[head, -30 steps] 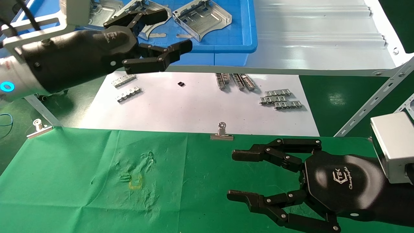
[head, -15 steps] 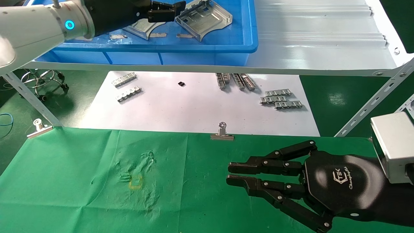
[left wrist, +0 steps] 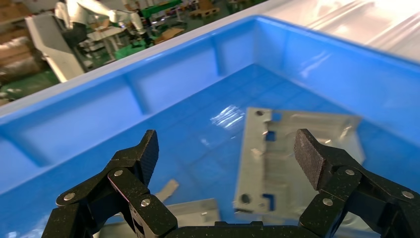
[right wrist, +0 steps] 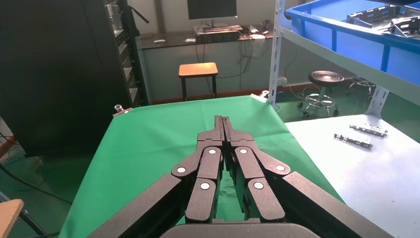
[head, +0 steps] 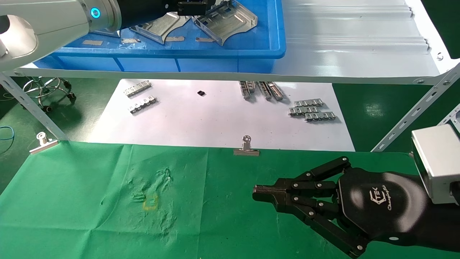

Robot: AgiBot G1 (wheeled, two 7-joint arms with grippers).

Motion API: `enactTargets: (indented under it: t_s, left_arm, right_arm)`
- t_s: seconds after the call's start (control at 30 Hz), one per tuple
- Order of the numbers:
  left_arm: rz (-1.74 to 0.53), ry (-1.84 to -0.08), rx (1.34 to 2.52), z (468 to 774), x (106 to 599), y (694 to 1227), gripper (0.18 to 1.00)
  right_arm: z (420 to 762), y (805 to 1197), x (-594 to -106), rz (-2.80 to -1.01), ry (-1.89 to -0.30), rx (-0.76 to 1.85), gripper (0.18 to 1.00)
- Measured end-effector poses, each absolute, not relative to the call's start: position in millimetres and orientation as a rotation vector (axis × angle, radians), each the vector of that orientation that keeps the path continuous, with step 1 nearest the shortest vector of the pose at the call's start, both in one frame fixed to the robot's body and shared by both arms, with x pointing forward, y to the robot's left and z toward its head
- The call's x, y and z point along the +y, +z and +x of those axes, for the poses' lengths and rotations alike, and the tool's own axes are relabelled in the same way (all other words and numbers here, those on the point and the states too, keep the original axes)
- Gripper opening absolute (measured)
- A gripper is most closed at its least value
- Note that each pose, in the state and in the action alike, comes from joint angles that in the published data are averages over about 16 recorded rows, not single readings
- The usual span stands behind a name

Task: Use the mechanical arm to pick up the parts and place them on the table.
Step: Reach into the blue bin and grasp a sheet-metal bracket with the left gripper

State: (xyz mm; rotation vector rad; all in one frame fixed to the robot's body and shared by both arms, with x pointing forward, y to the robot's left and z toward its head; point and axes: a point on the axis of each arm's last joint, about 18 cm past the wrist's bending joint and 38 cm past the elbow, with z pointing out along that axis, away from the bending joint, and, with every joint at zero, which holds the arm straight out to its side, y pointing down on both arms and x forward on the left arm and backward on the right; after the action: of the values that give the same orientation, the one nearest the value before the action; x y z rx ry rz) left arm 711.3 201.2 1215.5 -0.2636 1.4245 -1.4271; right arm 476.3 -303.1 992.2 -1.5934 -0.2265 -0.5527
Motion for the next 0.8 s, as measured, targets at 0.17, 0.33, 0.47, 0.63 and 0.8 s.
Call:
enactTargets:
  t_s: [0.17,0.33,0.47,0.63,0.8]
  left_arm:
    - [-0.261,-1.437,1.457,711,196,1210,1.001]
    - [-0.257,-1.426,1.483,713,191,1204,1.001]
    - [-0.257,-1.415,1.493,714,189,1201,0.999]
    - [-0.257,-1.403,1.499,716,186,1198,0.991]
    - [-0.258,-1.394,1.500,717,184,1197,0.969]
  right_arm:
    - [476,992,-303,-1.593,-0.553,-0.227,0.192]
    - [476,992,-303,-1.593,-0.553,-0.227,0.192]
    - [476,992,-303,-1.593,-0.553,-0.227,0.192]
    - [476,992,-303,-1.593,-0.553,-0.227,0.192]
    - [476,992,-303,-1.593,-0.553,-0.227,0.192]
